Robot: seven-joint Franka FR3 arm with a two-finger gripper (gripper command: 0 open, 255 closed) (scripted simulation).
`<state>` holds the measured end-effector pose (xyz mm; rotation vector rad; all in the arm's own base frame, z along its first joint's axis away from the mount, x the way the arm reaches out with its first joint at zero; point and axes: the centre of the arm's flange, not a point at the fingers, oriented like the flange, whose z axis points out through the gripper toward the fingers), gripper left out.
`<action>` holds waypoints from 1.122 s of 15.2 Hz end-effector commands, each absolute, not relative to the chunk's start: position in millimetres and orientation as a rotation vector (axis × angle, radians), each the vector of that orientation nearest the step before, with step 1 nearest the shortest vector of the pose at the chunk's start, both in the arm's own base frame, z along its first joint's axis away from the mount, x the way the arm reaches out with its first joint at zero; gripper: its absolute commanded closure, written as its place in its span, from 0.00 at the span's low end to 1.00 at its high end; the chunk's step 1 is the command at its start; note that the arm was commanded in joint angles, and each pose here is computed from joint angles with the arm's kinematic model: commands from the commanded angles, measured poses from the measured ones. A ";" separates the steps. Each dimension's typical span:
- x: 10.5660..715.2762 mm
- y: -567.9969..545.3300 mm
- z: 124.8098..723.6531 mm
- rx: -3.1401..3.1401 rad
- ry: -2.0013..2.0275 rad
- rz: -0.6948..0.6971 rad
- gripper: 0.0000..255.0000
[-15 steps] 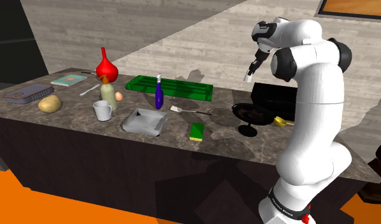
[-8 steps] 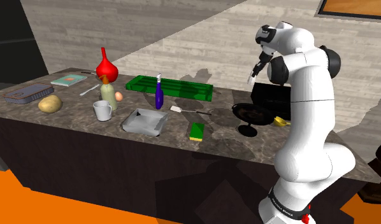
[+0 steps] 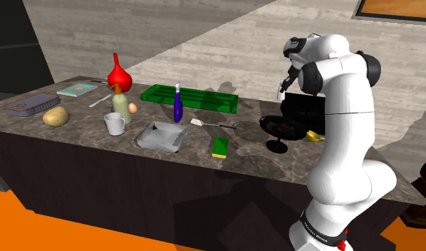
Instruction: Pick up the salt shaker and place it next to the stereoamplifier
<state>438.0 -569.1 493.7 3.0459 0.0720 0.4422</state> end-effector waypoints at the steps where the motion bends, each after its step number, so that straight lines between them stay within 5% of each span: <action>1: 439.2 -569.4 483.1 3.045 0.072 0.443 1.00; 17: 439.2 -569.4 398.7 3.045 0.072 0.443 1.00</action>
